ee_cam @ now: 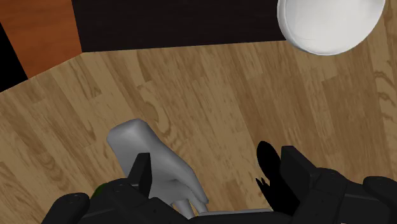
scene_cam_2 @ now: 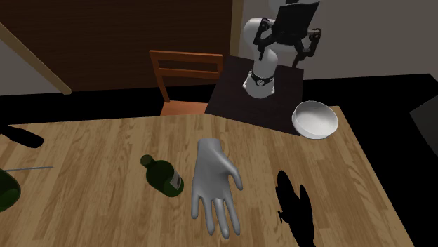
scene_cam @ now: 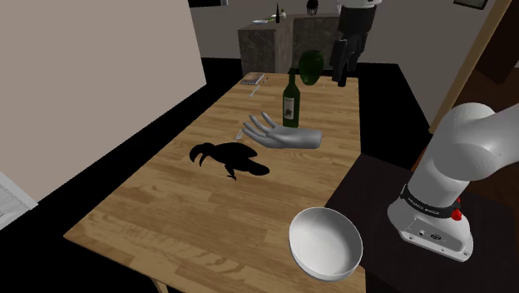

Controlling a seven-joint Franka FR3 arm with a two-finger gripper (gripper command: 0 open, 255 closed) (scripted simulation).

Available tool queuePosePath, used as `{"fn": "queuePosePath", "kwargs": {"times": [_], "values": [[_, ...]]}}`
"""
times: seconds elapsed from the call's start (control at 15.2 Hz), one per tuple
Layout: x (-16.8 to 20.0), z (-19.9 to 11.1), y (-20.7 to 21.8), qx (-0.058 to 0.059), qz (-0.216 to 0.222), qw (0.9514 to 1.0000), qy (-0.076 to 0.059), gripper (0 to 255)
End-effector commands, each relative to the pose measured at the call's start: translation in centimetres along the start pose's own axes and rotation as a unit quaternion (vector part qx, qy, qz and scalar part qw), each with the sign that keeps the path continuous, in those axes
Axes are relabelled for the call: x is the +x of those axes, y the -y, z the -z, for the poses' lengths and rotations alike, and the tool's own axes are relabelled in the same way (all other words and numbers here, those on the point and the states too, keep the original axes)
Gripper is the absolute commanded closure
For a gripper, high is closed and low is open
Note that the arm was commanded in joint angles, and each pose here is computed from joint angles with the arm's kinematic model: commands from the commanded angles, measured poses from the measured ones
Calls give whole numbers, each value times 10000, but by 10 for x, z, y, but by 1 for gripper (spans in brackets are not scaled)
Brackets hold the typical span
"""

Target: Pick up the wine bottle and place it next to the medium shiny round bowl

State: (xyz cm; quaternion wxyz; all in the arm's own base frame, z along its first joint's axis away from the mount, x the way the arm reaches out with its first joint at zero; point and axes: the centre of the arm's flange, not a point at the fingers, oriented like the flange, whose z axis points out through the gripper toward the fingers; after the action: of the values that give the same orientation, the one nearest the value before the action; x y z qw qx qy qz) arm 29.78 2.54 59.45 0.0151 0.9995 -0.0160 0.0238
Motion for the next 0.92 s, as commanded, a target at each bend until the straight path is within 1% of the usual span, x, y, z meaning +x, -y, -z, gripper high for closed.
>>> {"fn": "queuePosePath", "kwargs": {"times": [0.0,0.86], "values": [[0,0,0,0,0,10000,0,0],[128,-49,-96,-50,-121,9998,-134,0]]}}
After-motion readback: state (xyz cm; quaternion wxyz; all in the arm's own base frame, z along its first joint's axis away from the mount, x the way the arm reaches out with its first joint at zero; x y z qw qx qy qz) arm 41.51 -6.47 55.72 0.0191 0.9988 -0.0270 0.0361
